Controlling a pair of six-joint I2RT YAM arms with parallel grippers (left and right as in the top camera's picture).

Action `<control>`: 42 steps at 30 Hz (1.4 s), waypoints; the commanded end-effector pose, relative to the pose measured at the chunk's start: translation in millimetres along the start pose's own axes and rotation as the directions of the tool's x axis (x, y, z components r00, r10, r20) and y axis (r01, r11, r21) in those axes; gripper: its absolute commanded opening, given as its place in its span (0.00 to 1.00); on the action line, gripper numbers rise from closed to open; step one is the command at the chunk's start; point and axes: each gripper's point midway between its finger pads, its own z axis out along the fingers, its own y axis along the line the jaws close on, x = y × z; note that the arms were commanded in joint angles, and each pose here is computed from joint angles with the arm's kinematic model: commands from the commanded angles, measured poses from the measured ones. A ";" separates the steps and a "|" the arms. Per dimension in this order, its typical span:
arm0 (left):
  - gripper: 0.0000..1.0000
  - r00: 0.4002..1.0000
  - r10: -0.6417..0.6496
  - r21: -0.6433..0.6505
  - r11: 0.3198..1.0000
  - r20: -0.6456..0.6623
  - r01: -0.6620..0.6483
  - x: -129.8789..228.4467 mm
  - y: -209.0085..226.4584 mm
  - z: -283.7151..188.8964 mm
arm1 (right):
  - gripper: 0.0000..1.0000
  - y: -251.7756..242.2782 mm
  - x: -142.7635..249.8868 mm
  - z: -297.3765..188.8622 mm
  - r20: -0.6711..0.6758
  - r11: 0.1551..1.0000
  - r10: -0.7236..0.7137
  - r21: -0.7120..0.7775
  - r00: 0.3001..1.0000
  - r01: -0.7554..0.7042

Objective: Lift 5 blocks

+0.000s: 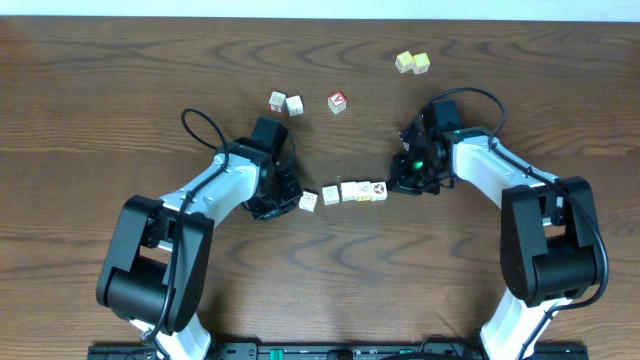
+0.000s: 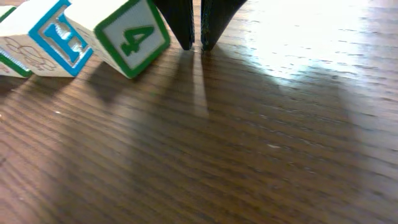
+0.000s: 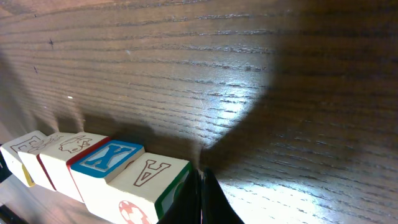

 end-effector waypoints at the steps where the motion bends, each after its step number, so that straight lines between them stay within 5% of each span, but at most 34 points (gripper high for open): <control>1: 0.07 0.999 -0.013 0.008 1.000 -0.032 0.013 9.9 -3.5 5.9 | 0.01 -0.8 3.0 2.2 -0.008 1.000 0.012 0.008 1.000 -0.012; 42: 0.07 0.999 0.045 0.066 0.997 0.020 -0.046 2.0 -23.0 7.5 | 0.01 -1.1 4.6 2.2 -0.014 1.000 0.015 0.010 1.000 -0.015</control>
